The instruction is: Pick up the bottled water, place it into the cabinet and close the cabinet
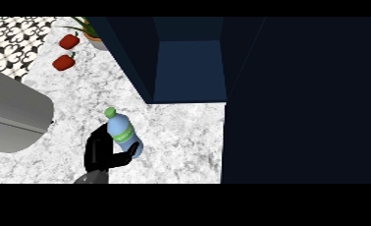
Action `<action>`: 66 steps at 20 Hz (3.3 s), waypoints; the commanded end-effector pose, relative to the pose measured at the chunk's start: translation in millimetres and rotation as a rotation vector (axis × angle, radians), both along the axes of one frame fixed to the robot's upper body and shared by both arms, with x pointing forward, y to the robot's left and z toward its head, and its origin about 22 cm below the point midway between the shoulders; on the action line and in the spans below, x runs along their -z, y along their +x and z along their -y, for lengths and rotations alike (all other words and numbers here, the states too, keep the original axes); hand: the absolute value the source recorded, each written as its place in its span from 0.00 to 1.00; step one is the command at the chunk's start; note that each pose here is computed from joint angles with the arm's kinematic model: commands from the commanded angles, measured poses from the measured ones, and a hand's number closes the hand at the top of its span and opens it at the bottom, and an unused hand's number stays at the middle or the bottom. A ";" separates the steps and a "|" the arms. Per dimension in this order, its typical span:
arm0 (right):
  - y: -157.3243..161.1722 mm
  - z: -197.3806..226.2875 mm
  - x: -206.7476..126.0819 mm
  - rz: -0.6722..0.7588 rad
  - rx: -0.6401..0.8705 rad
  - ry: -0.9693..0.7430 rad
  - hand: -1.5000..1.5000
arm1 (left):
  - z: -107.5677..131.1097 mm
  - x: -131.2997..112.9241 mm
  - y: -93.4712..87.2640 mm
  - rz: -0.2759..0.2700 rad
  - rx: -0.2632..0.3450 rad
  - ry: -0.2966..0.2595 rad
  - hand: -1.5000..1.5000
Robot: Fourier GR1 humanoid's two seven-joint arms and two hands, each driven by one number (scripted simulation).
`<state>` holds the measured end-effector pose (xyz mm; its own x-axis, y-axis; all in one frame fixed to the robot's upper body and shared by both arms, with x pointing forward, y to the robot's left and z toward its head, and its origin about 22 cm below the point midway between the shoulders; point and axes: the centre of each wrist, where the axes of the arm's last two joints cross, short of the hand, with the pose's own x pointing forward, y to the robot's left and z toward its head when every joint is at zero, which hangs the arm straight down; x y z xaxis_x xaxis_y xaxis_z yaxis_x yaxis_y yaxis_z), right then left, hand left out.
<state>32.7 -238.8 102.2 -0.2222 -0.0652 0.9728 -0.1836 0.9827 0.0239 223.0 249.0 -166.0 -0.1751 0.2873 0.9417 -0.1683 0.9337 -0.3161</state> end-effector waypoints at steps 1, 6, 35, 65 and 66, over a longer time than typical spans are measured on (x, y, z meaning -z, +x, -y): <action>1.6 0.4 -20.3 0.013 0.000 0.003 0.00 | 15.1 -5.4 9.9 0.033 0.128 -0.005 1.00; -5.4 -1.4 -22.6 0.018 0.013 0.044 0.00 | 38.6 -10.3 9.9 0.024 0.202 -0.059 1.00; 2.3 16.7 -15.1 0.048 -0.006 0.014 0.00 | 178.6 -193.9 150.4 0.030 0.210 0.271 1.00; 7.9 29.2 -2.8 0.084 -0.039 0.012 0.00 | 134.8 -199.4 210.7 -0.073 -0.157 0.657 0.00; 7.9 30.3 -0.5 0.088 -0.037 0.015 0.00 | 131.7 -195.0 209.0 -0.057 -0.162 0.654 0.00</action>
<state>41.1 -268.7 94.2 -0.2803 -0.0467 0.9588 -0.2168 0.9761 -0.0158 430.5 114.7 28.3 -0.0828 -0.3167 0.9449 -0.3001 0.9121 0.2794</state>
